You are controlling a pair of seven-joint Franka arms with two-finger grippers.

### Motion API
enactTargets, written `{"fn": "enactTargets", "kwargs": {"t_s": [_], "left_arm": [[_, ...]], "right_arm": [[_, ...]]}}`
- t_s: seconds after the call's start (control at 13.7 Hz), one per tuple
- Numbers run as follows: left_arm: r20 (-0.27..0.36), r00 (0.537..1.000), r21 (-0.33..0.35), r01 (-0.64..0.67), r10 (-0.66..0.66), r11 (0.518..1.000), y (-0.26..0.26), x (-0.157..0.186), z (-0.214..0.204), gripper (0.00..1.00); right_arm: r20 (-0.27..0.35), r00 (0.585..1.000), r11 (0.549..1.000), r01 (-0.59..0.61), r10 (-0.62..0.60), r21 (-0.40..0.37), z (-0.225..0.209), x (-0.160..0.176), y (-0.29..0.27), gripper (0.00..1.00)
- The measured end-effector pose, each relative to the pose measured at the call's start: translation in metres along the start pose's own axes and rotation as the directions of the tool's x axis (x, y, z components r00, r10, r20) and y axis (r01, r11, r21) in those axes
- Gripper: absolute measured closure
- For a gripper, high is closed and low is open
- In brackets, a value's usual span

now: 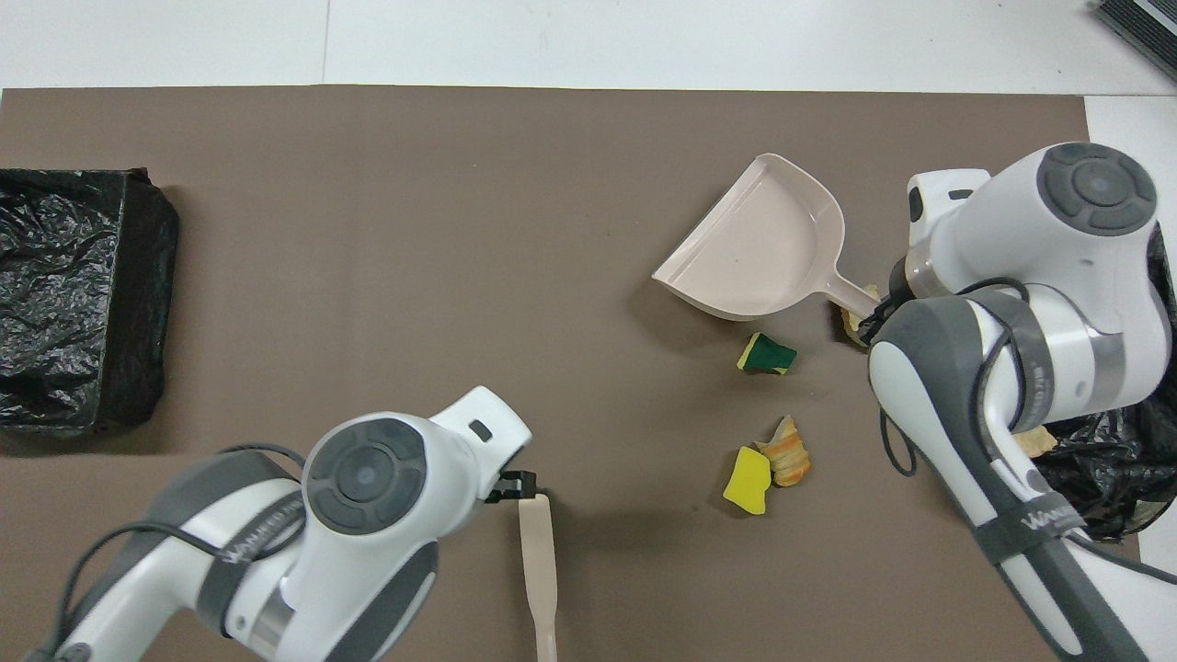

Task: Sweep and dump trash in bin
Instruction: 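Set the dustpan down mid-table with the right gripper and withdraw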

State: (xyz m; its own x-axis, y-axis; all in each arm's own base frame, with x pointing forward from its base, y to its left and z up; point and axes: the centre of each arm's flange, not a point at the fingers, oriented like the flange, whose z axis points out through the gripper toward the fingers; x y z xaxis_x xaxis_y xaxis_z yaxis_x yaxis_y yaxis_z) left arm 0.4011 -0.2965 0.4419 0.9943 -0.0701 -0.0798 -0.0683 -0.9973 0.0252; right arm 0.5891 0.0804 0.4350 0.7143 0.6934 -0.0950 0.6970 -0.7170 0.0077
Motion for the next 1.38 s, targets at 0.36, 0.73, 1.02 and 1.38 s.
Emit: {"fn": "enactTargets", "kwargs": {"t_s": [0.36,0.73,1.02,1.38], "left_arm": [[-0.095,0.993,-0.013,-0.071,0.070,0.997,-0.077,0.062,-0.075,0.00],[-0.111,0.990,0.026,-0.080,0.083,0.996,-0.083,0.110,-0.127,0.00],[-0.124,0.991,0.024,-0.043,0.046,0.999,-0.120,0.126,-0.157,0.00],[-0.118,0.993,0.032,-0.011,0.014,0.999,-0.159,0.118,-0.174,0.00]], "right_arm": [[-0.043,0.969,0.969,-0.241,0.244,0.059,0.018,0.061,-0.075,0.67],[-0.043,0.888,0.888,-0.454,0.458,0.070,0.022,0.127,-0.185,0.67],[-0.007,0.843,0.841,-0.537,0.538,0.064,0.048,0.166,-0.264,0.67],[-0.020,0.799,0.798,-0.598,0.601,0.074,0.046,0.191,-0.315,0.67]]}}
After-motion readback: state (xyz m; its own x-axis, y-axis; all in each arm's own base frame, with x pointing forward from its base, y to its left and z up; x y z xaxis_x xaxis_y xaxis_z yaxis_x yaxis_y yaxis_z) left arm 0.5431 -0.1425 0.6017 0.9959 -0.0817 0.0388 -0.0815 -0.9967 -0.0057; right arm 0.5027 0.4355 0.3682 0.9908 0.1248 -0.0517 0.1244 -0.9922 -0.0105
